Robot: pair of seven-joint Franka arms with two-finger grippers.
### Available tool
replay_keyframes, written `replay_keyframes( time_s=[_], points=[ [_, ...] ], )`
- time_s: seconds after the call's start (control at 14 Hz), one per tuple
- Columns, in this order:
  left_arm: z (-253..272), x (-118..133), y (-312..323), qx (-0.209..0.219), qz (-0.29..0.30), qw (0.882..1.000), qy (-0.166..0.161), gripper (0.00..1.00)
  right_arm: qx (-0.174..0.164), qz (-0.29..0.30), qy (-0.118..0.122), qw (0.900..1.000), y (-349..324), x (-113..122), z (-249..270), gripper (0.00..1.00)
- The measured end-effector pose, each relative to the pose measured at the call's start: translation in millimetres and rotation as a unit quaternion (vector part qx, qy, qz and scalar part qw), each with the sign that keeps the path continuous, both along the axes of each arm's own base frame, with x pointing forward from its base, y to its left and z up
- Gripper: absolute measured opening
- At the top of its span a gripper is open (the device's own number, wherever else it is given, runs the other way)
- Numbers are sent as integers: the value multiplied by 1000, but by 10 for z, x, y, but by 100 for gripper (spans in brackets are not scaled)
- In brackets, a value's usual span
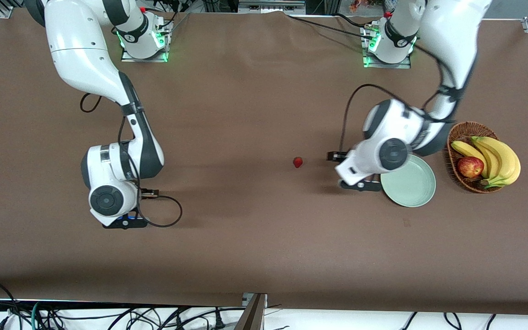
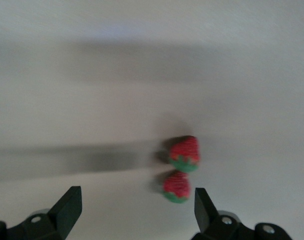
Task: Collect all strawberries into plate
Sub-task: 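Return the right gripper to the strawberries while the left gripper reaches mid-table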
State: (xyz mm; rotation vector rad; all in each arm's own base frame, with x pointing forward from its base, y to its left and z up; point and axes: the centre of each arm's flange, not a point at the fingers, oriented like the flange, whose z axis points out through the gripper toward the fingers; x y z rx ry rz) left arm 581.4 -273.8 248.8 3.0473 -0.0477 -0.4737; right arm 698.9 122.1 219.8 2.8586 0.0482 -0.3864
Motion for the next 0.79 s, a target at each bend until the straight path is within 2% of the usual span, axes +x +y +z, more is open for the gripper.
replay_keyframes(
  time_s=[0.21, 0.5, 0.79],
  points=[
    [-55, -77, -484, -6, 40, 998, -41, 100, 23, -9, -1, 1000, -265, -76, -91, 100],
    [-271, -191, -809, -6, 82, 995, -57, 100, 41, -16, -20, 999, -404, -302, -340, 100],
    [-534, -270, -980, -12, 90, 994, -65, 100, 42, -19, -15, 999, -448, -432, -404, 100]
  ],
)
